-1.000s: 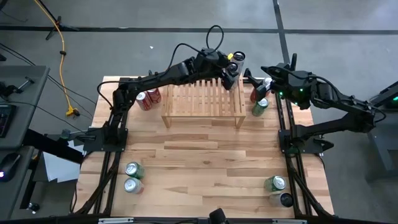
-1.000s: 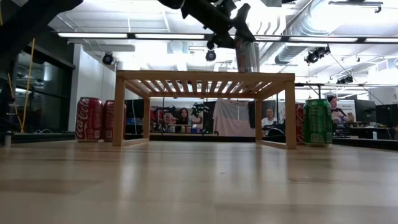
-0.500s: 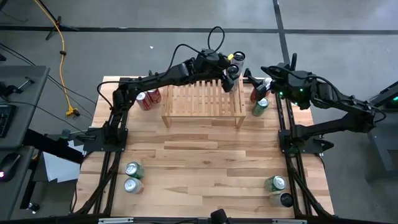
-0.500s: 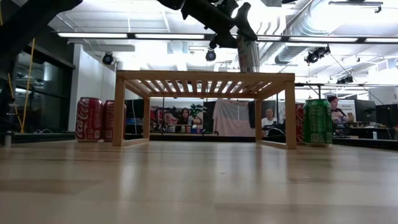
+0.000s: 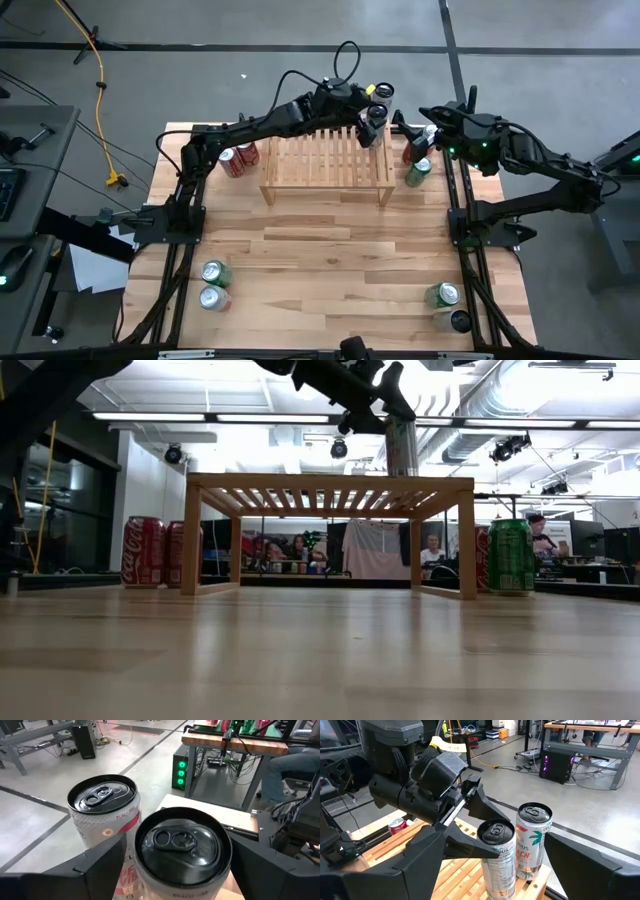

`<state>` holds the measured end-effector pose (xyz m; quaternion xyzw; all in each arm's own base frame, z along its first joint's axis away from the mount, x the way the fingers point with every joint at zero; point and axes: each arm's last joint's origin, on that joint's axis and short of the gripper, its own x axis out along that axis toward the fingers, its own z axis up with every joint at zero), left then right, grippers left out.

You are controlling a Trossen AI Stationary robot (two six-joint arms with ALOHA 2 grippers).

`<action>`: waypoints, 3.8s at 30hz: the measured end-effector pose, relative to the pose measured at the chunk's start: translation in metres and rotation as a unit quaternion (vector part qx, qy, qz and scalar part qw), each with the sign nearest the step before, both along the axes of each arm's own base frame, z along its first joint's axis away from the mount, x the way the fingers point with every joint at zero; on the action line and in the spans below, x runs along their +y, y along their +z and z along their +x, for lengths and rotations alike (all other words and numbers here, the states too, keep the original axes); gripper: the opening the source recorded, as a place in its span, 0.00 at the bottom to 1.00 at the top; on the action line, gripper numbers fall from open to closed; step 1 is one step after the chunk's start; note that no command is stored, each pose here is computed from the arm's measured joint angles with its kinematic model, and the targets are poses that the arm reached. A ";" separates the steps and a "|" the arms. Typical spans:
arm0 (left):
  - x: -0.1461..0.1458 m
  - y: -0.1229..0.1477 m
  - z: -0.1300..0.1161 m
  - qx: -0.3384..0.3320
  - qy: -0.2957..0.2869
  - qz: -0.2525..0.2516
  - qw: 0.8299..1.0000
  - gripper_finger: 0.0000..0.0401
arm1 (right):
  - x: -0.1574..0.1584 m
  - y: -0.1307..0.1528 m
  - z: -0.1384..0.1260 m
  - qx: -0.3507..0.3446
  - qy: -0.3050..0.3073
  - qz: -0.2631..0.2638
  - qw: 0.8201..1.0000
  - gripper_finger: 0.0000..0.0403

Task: Place canned beverage on shelf
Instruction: Put the top white pink soda can on the shelf aligned with the other white pink soda can

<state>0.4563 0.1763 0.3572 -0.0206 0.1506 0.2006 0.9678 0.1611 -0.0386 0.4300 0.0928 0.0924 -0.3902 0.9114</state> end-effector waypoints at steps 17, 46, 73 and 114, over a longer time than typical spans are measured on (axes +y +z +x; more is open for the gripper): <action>0.000 0.026 -0.004 -0.021 -0.003 0.025 0.999 0.83 | 0.000 0.000 0.000 0.000 0.000 0.000 1.000 0.82; -0.006 0.127 -0.122 -0.041 -0.089 -0.040 0.994 0.83 | 0.001 -0.007 -0.001 0.027 0.013 0.021 0.999 0.82; -0.092 0.073 -0.299 -0.250 0.045 -0.012 0.967 0.83 | 0.014 -0.100 0.051 0.150 -0.014 0.081 0.985 0.82; -0.092 0.070 -0.297 -0.238 0.044 -0.026 0.970 0.83 | -0.059 -0.140 0.106 0.025 -0.244 -0.035 0.969 0.82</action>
